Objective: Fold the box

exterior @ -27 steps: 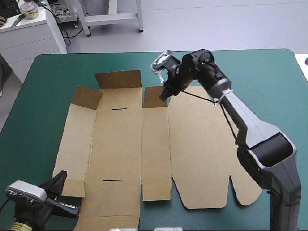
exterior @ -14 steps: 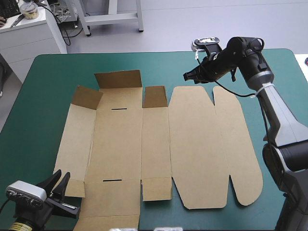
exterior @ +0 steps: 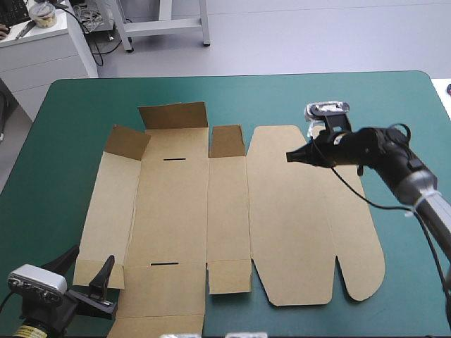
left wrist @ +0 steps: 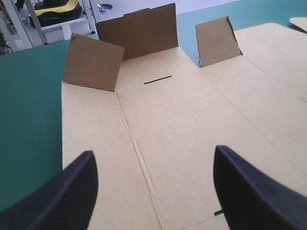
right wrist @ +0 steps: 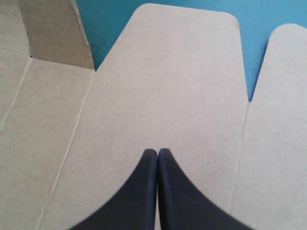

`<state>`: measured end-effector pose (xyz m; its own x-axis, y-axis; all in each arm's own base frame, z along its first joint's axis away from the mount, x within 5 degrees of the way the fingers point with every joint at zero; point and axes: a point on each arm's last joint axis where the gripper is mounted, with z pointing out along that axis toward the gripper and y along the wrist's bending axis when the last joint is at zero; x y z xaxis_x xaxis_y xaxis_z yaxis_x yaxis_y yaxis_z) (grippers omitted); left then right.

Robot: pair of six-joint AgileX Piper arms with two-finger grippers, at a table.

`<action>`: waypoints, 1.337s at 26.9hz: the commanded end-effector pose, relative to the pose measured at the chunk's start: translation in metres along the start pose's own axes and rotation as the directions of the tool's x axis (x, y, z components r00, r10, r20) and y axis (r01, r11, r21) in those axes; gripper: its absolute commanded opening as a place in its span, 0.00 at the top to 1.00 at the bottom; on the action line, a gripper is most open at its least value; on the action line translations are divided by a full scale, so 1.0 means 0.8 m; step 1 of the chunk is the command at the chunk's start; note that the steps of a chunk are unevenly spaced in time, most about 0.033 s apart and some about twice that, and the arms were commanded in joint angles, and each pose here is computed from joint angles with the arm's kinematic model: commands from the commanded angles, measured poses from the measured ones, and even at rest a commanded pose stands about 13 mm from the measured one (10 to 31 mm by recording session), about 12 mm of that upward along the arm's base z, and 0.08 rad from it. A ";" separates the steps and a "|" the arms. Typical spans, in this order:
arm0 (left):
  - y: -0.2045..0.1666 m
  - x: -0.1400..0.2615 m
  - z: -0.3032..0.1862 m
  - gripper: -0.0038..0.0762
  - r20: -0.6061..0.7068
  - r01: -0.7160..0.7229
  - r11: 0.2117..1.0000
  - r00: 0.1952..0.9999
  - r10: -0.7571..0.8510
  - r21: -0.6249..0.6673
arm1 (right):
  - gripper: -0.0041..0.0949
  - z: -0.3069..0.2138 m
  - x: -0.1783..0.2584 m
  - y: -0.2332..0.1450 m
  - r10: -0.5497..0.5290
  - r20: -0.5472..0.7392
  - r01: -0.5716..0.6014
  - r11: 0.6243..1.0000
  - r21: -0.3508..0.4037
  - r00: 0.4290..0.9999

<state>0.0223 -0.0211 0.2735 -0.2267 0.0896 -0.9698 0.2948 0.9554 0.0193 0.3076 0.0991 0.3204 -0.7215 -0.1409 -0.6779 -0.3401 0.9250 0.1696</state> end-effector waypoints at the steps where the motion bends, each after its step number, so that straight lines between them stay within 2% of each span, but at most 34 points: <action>1: 0.001 -0.019 -0.002 0.38 0.082 0.034 0.999 0.996 -0.033 -0.008 | 0.98 -0.042 0.022 0.001 -0.001 0.187 -0.005 1.000 0.031 0.982; 7: 0.007 -0.076 -0.016 0.38 0.152 -0.016 0.998 0.988 0.024 -0.055 | 0.98 -0.074 0.084 0.002 0.000 0.226 -0.010 0.999 0.044 0.974; 12: 0.013 -0.130 -0.003 0.39 0.062 -0.028 0.999 0.998 0.030 -0.044 | 0.98 -0.097 0.124 0.003 0.018 0.304 -0.033 0.999 0.042 0.953; 15: 0.022 -0.146 0.025 0.39 -0.062 -0.001 0.999 0.998 -0.002 -0.047 | 0.98 -0.110 0.150 0.004 0.014 0.332 -0.030 0.999 0.043 0.943; 20: 0.041 -0.135 0.085 0.39 -0.280 0.096 0.990 0.952 -0.122 -0.106 | 0.98 -0.125 0.182 0.006 0.008 0.364 -0.024 0.999 0.039 0.931; 26: 0.050 -0.120 0.124 0.39 -0.412 0.126 0.983 0.895 -0.171 -0.135 | 0.98 -0.145 0.200 0.011 -0.010 0.379 0.001 1.000 0.024 0.925; 29: 0.071 -0.105 0.139 0.39 -0.494 0.147 0.953 0.828 -0.266 -0.267 | 0.98 -0.150 0.204 0.013 -0.013 0.379 0.007 1.000 0.018 0.925; 30: 0.091 -0.097 0.143 0.39 -0.499 0.182 0.913 0.789 -0.358 -0.366 | 0.98 -0.153 0.206 0.014 -0.015 0.383 0.010 1.000 0.016 0.924; 31: 0.099 -0.094 0.144 0.39 -0.485 0.221 0.888 0.771 -0.412 -0.403 | 0.98 -0.154 0.206 0.014 -0.031 0.381 0.024 0.999 0.024 0.924; 33: 0.113 -0.089 0.149 0.39 -0.466 0.306 0.860 0.740 -0.484 -0.408 | 0.98 -0.156 0.210 0.014 -0.059 0.365 0.050 0.998 0.035 0.929; 36: 0.135 -0.066 0.163 0.39 -0.570 0.387 0.848 0.628 -0.530 -0.363 | 0.98 -0.155 0.217 0.015 -0.060 0.317 0.054 0.998 0.026 0.947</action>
<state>0.1771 0.0352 0.2924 -0.8255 -0.2792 -0.4905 -0.2058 0.9581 -0.1990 0.1029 0.0424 0.2825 -0.5178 -0.0920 -0.8505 -0.3632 0.9238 0.1212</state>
